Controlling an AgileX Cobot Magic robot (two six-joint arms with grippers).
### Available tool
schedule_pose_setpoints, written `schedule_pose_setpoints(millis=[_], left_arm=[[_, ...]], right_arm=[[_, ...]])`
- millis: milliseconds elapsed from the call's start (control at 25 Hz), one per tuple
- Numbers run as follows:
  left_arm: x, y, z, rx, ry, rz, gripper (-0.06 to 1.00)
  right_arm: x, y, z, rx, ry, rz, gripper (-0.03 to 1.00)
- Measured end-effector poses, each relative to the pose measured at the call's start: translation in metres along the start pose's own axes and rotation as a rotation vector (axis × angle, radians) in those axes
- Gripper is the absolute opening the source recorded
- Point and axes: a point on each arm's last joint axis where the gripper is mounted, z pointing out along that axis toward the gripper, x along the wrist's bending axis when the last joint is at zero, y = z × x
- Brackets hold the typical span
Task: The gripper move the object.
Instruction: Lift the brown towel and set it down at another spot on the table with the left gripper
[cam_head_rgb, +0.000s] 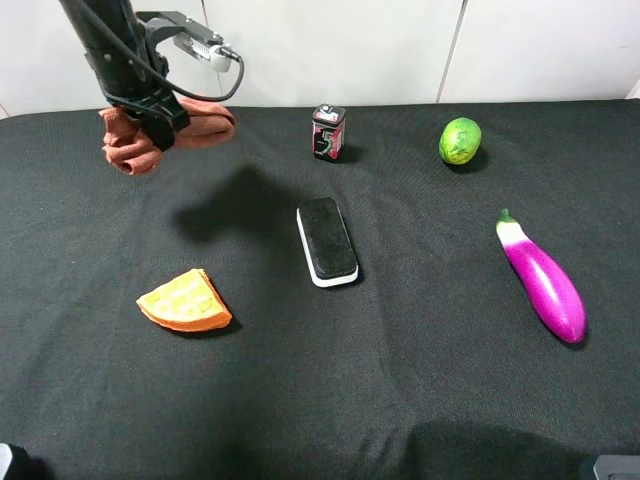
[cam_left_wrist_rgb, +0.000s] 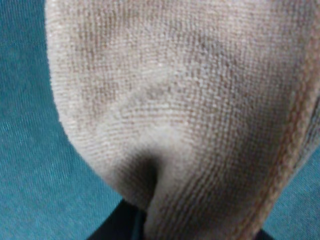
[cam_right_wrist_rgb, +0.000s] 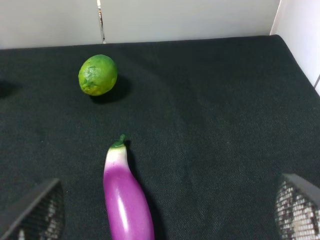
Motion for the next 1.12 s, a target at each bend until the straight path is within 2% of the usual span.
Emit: schedule_pose_setpoints(millis=[560, 1120], left_arm=[[-0.031, -0.065, 0.009, 0.017, -0.018, -0.112, 0.25], [-0.056, -0.112, 0.033, 0.043, -0.036, -0.193, 0.25]], right_arm=[[0.000, 0.000, 0.000, 0.000, 0.000, 0.000, 0.64], [0.000, 0.000, 0.000, 0.000, 0.000, 0.000, 0.64]])
